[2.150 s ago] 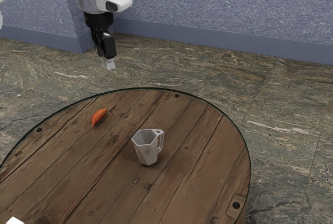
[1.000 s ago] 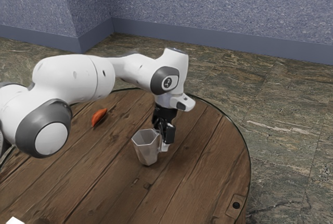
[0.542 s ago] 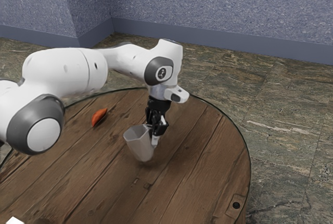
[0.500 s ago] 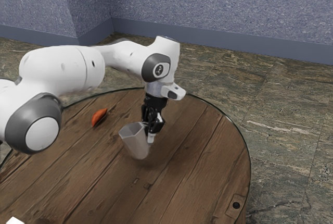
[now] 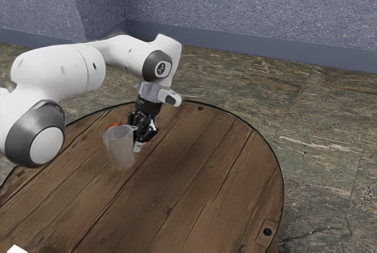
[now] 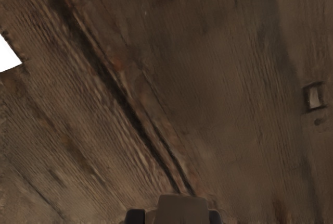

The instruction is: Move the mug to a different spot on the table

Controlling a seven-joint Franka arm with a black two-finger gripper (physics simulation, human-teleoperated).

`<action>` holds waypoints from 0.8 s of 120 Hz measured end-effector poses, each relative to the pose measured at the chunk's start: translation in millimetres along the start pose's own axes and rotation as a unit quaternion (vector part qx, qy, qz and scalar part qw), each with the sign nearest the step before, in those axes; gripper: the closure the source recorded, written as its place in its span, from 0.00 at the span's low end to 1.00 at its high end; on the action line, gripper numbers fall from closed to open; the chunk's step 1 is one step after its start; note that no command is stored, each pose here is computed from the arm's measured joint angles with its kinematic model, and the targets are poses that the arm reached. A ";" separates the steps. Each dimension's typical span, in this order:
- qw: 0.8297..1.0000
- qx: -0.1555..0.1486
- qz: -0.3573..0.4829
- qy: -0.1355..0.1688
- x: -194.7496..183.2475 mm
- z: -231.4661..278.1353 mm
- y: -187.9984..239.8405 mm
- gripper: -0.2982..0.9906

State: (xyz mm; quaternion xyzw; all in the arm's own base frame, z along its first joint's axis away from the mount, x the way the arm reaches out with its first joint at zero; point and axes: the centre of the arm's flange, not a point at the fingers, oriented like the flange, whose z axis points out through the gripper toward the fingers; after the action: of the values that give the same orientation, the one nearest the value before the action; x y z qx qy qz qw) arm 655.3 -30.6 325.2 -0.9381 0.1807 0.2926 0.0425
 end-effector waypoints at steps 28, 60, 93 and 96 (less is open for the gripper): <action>0.999 0.008 -0.031 0.015 12.0 10.6 -17.8 0.83; 0.997 0.010 -0.059 0.042 34.3 27.4 -26.5 0.81; 0.996 -0.002 -0.077 0.050 55.6 49.1 -25.2 0.79; 0.996 -0.004 -0.078 0.049 57.5 51.7 -25.0 0.78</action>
State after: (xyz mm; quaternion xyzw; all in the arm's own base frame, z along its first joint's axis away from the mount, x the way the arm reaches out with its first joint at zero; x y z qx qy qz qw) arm 680.7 -15.7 249.5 -0.9627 0.1073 0.2425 0.0530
